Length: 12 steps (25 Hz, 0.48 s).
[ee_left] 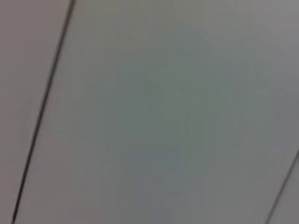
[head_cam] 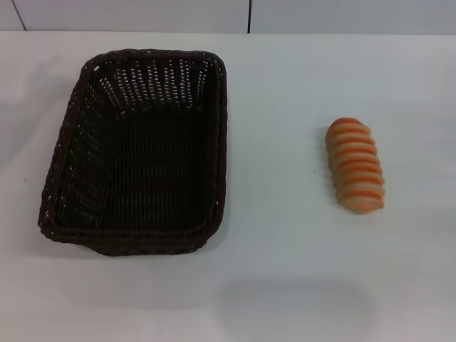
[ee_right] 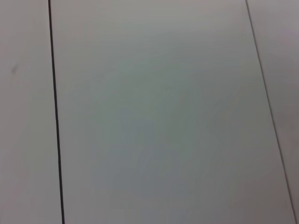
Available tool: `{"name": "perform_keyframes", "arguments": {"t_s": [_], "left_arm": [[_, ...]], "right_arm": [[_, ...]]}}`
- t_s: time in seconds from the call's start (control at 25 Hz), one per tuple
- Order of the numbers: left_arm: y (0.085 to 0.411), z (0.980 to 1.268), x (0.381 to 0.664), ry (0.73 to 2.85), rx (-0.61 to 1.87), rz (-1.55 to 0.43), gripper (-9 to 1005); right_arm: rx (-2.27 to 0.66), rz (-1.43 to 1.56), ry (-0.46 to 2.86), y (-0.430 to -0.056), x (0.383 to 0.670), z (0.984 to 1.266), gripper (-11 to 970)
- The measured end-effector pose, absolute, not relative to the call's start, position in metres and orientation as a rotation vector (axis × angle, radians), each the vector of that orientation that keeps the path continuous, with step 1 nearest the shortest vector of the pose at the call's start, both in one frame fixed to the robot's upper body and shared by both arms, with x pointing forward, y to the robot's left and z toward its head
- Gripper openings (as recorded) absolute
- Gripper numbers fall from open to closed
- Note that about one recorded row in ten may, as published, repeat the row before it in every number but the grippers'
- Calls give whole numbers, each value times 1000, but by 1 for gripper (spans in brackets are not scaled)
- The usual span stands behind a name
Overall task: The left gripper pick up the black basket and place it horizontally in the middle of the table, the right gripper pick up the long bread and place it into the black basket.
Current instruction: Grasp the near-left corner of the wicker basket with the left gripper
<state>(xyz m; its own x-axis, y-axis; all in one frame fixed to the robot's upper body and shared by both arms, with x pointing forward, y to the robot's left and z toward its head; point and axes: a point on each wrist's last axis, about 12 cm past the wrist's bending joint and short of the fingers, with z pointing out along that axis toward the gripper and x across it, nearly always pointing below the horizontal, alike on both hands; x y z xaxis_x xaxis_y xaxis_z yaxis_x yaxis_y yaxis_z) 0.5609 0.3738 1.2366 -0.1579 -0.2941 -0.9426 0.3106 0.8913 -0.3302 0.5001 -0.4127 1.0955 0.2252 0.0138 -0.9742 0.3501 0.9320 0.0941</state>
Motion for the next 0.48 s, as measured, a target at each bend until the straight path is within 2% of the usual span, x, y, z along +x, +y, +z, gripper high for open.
{"name": "perform_keyframes", "arguments": {"t_s": [0.04,0.16,0.2,0.24,0.36,0.48], "left_arm": [[368,1246,559,1701,36,-506,844],[368,1246,559,1701,36,-506,844],[343,1268,559,1947,131,-417,844],[335,1270,559,2020,158,-406,844],[335,1270,559,2020,158,-406,844],[320,1268,563,2136,170,-399,844]], "right_arm": [[321,-236,1328,-412,500,1096,644],[320,-235,1327,-412,501,1096,644],[319,-235,1326,-412,501,1097,644],[318,-234,1323,-412,501,1098,644],[318,-235,1319,-412,501,1099,644],[315,-233,1312,-412,502,1101,644]]}}
